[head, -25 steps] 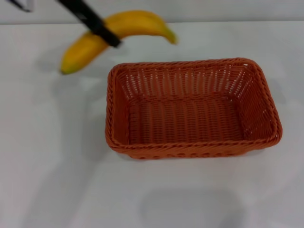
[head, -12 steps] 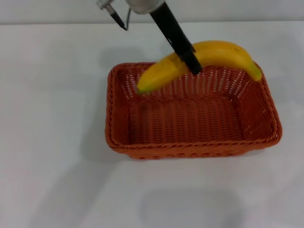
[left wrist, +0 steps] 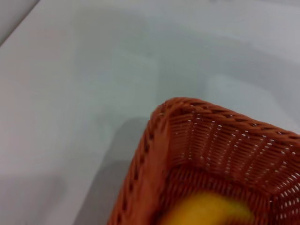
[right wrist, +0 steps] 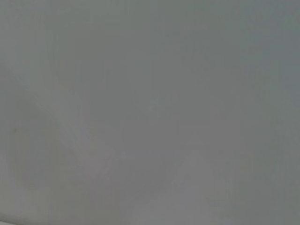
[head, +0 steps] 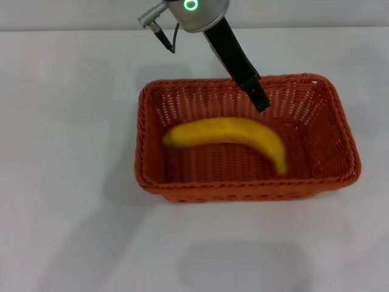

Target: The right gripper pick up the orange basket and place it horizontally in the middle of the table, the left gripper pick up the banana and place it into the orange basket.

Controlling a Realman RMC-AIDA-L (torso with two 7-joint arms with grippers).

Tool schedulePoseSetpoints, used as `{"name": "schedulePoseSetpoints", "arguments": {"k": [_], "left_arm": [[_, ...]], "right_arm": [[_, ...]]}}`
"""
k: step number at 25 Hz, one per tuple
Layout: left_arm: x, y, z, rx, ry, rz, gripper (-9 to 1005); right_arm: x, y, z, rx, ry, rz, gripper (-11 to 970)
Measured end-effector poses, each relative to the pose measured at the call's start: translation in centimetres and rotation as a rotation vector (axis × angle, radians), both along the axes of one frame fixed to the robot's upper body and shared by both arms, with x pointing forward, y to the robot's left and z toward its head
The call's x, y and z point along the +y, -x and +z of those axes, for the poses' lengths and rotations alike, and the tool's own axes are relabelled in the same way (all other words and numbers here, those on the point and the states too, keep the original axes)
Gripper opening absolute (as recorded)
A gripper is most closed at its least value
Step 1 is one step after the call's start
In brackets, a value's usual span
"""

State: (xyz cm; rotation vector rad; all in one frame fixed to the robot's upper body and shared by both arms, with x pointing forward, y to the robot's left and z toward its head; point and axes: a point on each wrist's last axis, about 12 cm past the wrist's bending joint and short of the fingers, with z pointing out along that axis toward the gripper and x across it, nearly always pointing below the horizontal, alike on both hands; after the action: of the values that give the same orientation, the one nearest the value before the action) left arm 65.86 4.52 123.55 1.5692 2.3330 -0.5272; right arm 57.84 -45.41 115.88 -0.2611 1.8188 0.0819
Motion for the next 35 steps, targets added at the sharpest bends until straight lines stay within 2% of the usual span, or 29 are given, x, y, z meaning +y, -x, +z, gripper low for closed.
{"name": "schedulePoseSetpoints", "arguments": {"k": [5,7,9,15,18,19,21,24,27,29,32,35], "left_arm": [[1.2,-0.7,0.3,-0.021,0.020,0.040,682],[2.0,-1.2,0.7,-0.047,0.066,0.062,884],[3.1,-1.8,1.2,-0.085,0.129,0.089,884],[8.8,-3.1,2.4,-0.247,0.500,0.197,884],[13.3,-2.4,1.9,-0.325,0.677,0.271,884],[15.1,-1.9,1.6,-0.355,0.746,0.304,884],[17.5,-0.9,0.8,-0.392,0.822,0.348,884],[21.9,1.4,-1.8,-0.459,0.948,0.457,884],[26.5,4.9,-5.4,-0.543,1.036,0.580,884],[28.8,7.6,-8.1,-0.628,1.078,0.643,884],[30.8,11.4,-11.8,-0.721,1.108,0.752,884],[32.1,14.6,-14.7,-0.809,1.089,0.863,884]], "right_arm": [[-0.2,0.2,0.1,-0.018,0.001,-0.004,821],[-0.3,0.4,0.2,-0.039,-0.004,-0.007,821],[-0.2,0.5,0.1,-0.062,-0.015,-0.007,821],[0.5,0.4,-0.6,-0.116,-0.031,0.020,820],[1.1,0.5,-1.0,-0.122,-0.031,0.048,820],[1.2,0.5,-1.2,-0.122,-0.038,0.055,819],[1.4,0.4,-1.4,-0.133,-0.063,0.065,819],[1.8,0.6,-1.7,-0.185,-0.107,0.077,819],[1.8,1.3,-1.9,-0.269,-0.150,0.081,819],[1.6,2.1,-2.1,-0.335,-0.162,0.071,819],[1.4,3.2,-2.6,-0.373,-0.163,0.053,819],[1.7,4.1,-3.6,-0.383,-0.164,0.024,819]]}}
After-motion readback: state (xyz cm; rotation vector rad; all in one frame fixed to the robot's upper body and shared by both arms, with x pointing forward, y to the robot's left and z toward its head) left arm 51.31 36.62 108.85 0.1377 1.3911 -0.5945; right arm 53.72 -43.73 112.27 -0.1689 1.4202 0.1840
